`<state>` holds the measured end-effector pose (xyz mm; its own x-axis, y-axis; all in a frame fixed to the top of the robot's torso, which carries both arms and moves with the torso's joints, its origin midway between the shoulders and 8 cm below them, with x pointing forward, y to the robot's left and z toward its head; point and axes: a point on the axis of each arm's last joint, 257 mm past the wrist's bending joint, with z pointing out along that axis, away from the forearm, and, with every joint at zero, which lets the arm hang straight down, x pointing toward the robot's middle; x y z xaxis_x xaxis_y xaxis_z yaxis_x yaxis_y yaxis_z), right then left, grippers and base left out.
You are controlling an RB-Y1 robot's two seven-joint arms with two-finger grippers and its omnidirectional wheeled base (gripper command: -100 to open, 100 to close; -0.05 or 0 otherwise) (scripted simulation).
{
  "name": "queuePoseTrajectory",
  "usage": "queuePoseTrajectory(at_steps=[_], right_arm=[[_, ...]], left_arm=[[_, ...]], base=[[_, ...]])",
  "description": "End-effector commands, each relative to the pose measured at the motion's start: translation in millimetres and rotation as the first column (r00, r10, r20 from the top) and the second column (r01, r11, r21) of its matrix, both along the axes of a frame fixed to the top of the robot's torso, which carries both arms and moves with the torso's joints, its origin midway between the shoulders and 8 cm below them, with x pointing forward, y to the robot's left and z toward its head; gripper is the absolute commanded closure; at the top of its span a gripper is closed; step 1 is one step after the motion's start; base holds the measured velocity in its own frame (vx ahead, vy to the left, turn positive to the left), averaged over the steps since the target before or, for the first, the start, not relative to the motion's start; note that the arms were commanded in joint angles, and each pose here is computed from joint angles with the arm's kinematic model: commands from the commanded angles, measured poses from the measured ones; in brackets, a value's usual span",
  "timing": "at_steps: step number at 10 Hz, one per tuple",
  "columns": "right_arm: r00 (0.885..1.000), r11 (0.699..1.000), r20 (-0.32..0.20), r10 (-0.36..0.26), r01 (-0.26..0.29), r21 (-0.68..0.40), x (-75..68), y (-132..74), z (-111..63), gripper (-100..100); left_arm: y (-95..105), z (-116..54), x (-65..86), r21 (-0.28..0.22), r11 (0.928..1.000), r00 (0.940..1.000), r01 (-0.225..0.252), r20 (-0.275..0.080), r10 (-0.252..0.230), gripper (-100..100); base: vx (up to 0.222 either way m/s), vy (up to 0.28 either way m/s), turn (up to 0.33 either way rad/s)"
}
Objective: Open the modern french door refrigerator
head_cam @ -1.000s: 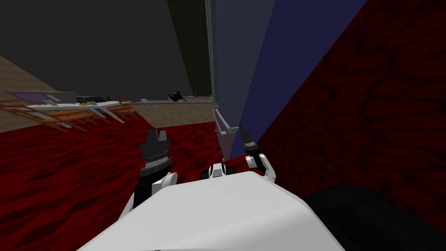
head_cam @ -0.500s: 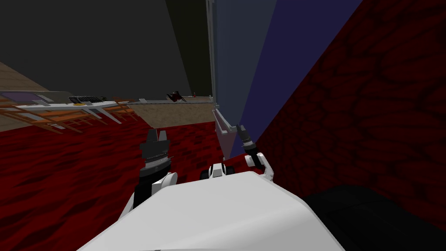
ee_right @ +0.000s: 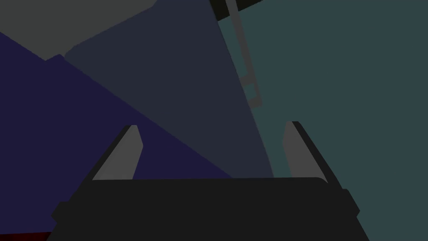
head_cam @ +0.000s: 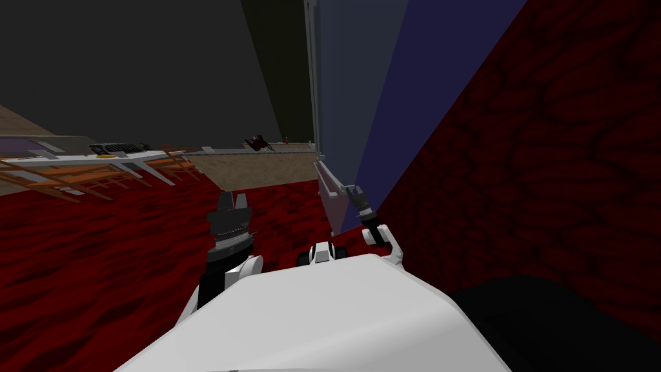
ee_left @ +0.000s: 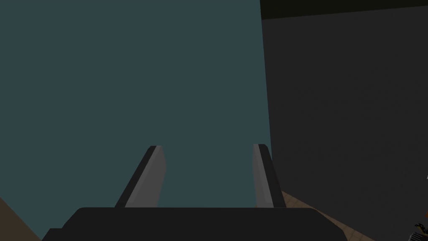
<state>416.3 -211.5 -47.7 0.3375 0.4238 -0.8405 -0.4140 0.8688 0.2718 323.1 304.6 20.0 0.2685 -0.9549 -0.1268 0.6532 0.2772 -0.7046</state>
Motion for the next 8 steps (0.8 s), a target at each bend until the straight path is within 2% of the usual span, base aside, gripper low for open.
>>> queuePoseTrajectory(at_steps=[1, 2, 3, 4, 6, 7, 8], right_arm=[[0.999, 0.996, 0.009, -0.036, 0.037, -0.076, 3.7, 1, -6.1, -100], [0.998, 0.986, 0.006, -0.066, 0.066, -0.152, 10.7, 1, -16.2, -100], [0.997, 0.982, 0.014, -0.077, 0.079, -0.174, 10.7, 1, -16.2, -100], [0.995, 0.965, 0.013, -0.102, 0.102, -0.242, 17.5, 1, -26.4, -100], [0.993, 0.954, 0.028, -0.118, 0.121, -0.275, 17.5, 1, -26.4, -100], [0.989, 0.926, 0.032, -0.144, 0.146, -0.349, 24.2, 0, -36.6, -100], [0.987, 0.916, 0.043, -0.153, 0.158, -0.369, 24.2, 0, -36.6, -100]], left_arm=[[0.0, 0.0, 0.0, 0.0, 1.0, 1.0, 0.0, 0.0, 0.0, 0], [0.0, 0.0, 0.0, 0.0, 1.0, 1.0, 0.0, 0.0, 0.0, 0], [0.0, 0.0, 0.0, 0.0, 1.0, 1.0, 0.0, 0.0, 0.0, 0], [0.0, 0.0, 0.0, 0.0, 1.0, 1.0, 0.0, 0.0, 0.0, 0], [0.0, 0.0, 0.0, 0.0, 1.0, 1.0, 0.0, 0.0, 0.0, 0], [0.0, 0.0, 0.0, 0.0, 1.0, 1.0, 0.0, 0.0, 0.0, 0], [0.0, 0.0, 0.0, 0.0, 1.0, 1.0, 0.0, 0.0, 0.0, 0]], base=[[-0.009, 0.021, 0.007], [-0.013, 0.026, -0.047], [-0.012, 0.034, -0.036], [-0.026, 0.047, -0.052], [-0.018, 0.036, -0.015], [-0.018, 0.031, -0.046], [-0.016, 0.031, -0.032]])
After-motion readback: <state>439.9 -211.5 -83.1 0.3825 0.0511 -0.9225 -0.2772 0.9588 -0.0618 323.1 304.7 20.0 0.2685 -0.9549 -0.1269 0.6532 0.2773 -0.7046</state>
